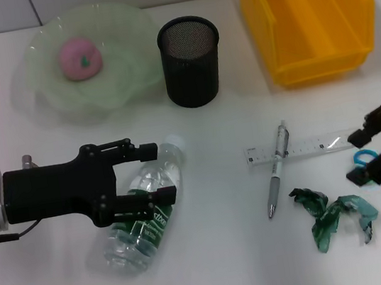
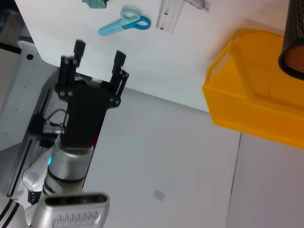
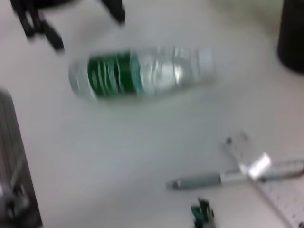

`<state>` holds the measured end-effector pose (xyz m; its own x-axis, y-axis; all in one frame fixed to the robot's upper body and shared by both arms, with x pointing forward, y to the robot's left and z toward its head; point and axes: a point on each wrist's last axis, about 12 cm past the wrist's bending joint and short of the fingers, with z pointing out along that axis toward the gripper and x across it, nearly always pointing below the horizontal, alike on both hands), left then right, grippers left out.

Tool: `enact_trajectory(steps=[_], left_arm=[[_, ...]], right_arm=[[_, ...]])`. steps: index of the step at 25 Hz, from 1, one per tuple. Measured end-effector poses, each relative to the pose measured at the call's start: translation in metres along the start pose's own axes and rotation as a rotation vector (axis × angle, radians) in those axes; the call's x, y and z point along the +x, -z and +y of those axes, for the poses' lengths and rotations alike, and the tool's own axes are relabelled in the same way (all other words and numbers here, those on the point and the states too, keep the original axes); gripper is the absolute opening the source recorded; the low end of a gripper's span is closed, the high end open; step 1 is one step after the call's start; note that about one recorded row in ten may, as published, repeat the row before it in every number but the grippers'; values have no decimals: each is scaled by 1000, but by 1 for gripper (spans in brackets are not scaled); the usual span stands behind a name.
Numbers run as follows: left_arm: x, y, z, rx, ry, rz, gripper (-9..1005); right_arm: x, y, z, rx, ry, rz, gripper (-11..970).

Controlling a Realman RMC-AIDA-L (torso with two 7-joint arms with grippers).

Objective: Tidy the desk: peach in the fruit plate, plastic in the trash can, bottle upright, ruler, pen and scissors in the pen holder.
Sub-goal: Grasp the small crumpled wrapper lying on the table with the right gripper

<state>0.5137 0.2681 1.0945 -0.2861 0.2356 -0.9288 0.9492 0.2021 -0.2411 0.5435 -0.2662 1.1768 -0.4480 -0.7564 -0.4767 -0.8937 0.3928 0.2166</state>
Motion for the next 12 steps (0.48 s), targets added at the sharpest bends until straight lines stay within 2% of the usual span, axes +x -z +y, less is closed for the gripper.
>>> enact_trajectory(steps=[4, 8, 12], left_arm=[[0, 0, 0, -1, 6, -2, 815], [1, -1, 0, 2, 12, -7, 815], [1, -2, 0, 2, 13, -6, 815]], right_arm=[[-4, -11, 3, -13, 30, 72, 702], [-4, -38, 7, -44, 84, 147, 701], [-5, -50, 6, -36, 113, 171, 700]])
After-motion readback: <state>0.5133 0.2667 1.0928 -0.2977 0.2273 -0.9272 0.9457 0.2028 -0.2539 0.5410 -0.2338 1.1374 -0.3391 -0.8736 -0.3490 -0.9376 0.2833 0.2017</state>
